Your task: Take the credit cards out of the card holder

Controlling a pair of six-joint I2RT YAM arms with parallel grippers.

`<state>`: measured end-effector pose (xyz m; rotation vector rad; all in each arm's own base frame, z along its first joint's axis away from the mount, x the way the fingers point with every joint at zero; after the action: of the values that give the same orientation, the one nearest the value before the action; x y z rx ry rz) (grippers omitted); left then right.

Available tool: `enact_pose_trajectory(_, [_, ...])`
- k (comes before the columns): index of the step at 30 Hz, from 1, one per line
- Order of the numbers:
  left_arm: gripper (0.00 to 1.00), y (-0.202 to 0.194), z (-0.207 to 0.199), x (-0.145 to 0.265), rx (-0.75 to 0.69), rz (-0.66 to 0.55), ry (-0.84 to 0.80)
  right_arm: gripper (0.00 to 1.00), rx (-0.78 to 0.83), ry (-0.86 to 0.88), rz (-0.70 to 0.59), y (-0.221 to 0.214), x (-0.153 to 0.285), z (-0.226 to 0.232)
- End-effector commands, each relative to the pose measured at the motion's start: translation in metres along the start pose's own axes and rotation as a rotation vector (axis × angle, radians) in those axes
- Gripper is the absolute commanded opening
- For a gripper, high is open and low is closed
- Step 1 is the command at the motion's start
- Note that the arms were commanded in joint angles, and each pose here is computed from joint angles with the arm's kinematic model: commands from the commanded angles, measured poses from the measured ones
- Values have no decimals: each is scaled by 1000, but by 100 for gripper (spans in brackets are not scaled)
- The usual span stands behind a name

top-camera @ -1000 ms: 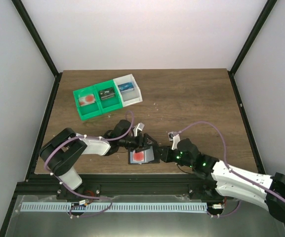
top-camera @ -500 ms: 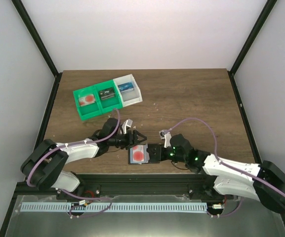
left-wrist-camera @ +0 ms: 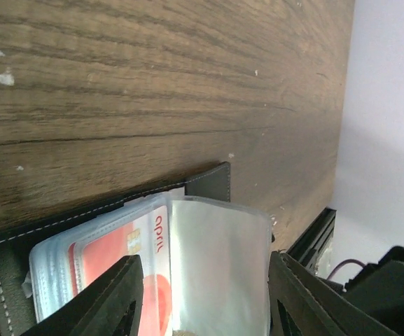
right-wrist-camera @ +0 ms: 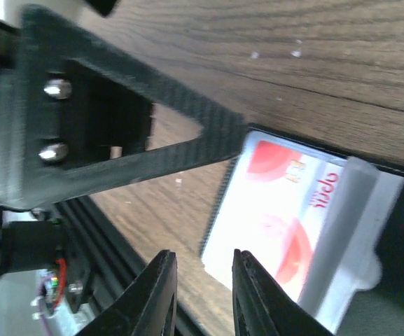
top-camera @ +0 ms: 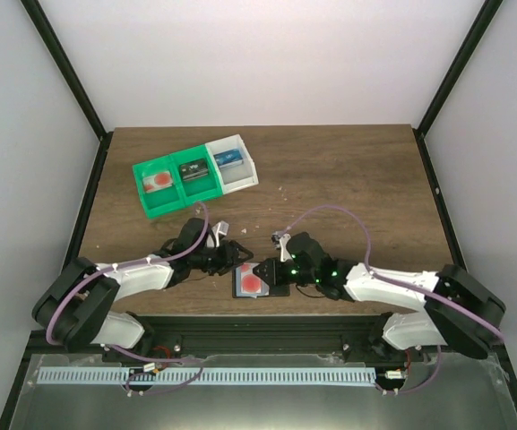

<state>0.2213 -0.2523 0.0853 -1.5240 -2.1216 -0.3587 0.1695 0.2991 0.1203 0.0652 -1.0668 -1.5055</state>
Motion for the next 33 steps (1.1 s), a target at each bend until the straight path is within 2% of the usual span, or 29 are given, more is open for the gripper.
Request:
enact_pose_trajectory(1, [50,-2,11,0,1,5,34,23,29,-147,106,-8,-11,-19])
enact_pose_trajectory(9, [41,-5,24,1,-16,8,62,20,-20,-219,179,-36,-15,-52])
enact_pose_trajectory(17, [26,-6,33,1,-41,7,102,16,-101,-151,203,-51,-23,-55])
enact_pose_trajectory(26, [12,-8,43,3,-80,16,144,15,-183,-77,164,-43,-28,-50])
enact_pose_trajectory(33, [9,-12,55,-1,-53,37,146,15,-225,-56,149,-40,-33,-50])
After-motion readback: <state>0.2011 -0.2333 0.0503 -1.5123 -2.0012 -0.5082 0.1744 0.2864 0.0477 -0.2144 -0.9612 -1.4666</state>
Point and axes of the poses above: each gripper's point midway between its finger pads, its own x axis back along the fingers, its own z axis along the line the jaws close on, y = z × x, the point moved 2 cm from there along x, back along the fingers, and after that the axes turned 14 degrees about x, right-handed, at the moved point
